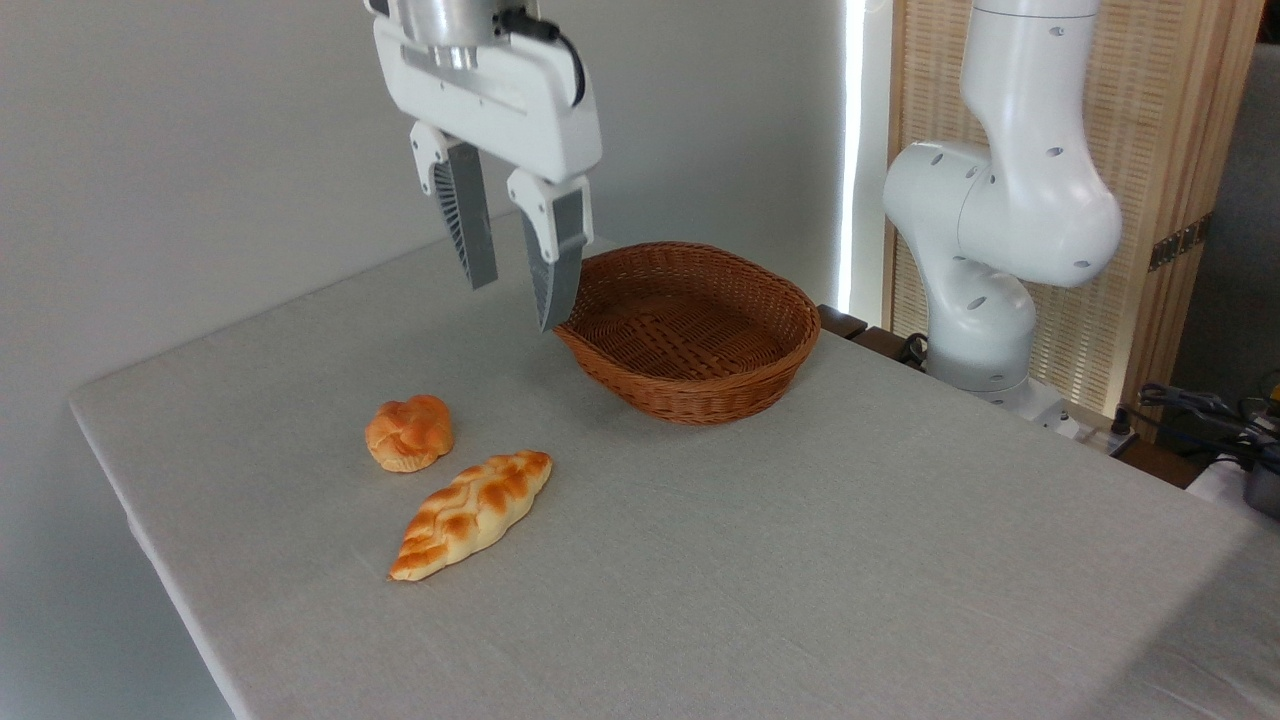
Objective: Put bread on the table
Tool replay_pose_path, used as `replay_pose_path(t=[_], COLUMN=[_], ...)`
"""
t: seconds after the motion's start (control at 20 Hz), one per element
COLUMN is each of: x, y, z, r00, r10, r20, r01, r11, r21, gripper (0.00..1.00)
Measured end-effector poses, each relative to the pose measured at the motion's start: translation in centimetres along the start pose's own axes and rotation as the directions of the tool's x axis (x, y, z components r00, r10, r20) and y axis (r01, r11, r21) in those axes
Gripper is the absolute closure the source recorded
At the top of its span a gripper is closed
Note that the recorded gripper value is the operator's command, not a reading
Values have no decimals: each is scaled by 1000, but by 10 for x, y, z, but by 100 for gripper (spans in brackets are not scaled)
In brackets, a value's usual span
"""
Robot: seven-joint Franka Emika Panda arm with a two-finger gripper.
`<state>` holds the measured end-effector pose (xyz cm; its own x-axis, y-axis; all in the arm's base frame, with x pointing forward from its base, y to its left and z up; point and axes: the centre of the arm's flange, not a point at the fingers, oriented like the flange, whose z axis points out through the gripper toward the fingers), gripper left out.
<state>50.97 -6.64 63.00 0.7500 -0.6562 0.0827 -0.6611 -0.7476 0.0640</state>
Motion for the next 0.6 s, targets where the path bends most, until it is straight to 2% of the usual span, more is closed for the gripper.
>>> replay_pose_path(t=[0.1, 0.35, 0.6], x=[-4, 2, 7], y=[-8, -45, -45], z=[-4, 25, 18], r00=[1000, 1000, 1000], r10=[13, 9, 11], r20=[0, 9, -6], r01=[-13, -9, -11], r11=[1000, 1000, 1000], r21=[1, -7, 4], gripper=[0, 0, 0])
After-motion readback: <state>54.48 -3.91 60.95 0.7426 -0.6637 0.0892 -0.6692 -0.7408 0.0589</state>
